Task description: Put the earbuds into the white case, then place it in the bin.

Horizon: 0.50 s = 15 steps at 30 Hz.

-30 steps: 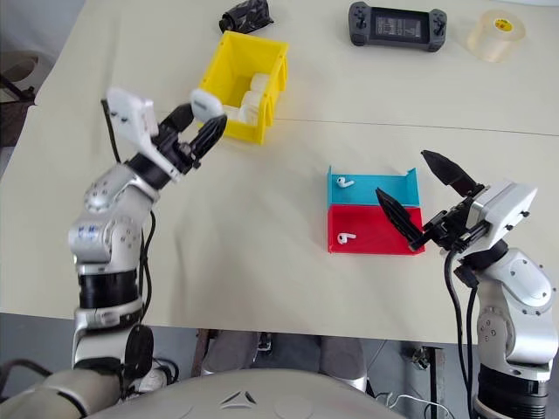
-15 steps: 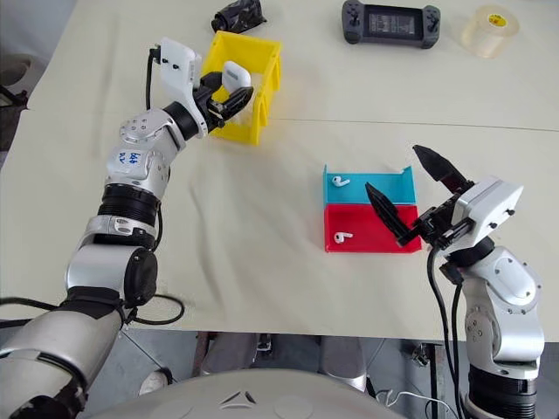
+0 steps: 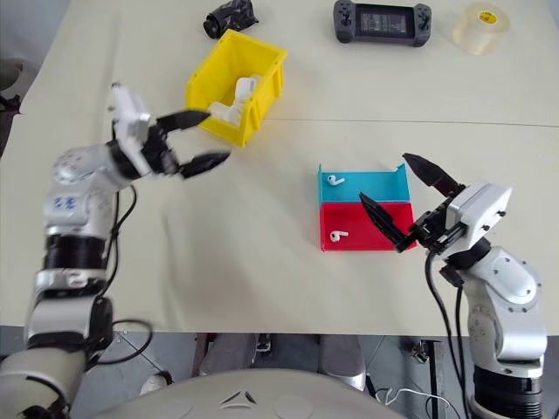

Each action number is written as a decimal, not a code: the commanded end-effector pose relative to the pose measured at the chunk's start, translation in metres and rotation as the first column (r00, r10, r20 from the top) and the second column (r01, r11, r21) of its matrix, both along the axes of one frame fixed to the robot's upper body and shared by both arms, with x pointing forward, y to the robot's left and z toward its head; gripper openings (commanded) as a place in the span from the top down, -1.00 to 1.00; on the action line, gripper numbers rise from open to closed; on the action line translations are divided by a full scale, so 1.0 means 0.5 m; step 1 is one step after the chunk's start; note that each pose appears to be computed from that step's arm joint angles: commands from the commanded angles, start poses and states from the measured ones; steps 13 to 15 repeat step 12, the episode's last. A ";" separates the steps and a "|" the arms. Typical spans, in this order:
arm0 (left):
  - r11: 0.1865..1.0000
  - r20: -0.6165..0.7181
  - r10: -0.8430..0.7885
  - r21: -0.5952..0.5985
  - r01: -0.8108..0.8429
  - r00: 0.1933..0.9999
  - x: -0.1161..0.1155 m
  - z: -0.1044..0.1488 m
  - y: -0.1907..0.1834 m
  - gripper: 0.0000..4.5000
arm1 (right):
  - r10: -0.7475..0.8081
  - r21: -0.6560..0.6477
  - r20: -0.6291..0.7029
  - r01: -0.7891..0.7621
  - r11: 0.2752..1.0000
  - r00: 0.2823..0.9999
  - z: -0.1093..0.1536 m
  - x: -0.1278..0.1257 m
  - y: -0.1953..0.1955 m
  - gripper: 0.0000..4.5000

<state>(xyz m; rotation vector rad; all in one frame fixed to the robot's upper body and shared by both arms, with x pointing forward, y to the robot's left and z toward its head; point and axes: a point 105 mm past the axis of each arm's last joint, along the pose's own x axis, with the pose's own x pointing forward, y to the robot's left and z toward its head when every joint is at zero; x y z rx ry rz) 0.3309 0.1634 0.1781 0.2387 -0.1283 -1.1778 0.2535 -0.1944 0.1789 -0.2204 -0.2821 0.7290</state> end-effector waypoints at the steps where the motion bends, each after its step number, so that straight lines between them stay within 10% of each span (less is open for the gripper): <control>1: 0.998 0.094 -0.058 0.029 0.056 0.994 -0.049 0.027 0.021 -0.99 | 0.071 -0.067 0.039 -0.069 0.995 0.997 0.023 -0.004 -0.012 -1.00; 15: 0.985 0.138 0.134 0.087 -0.147 0.981 -0.075 -0.023 0.059 -0.99 | 0.173 -0.195 -0.037 -0.177 0.965 0.984 0.002 0.004 -0.046 -1.00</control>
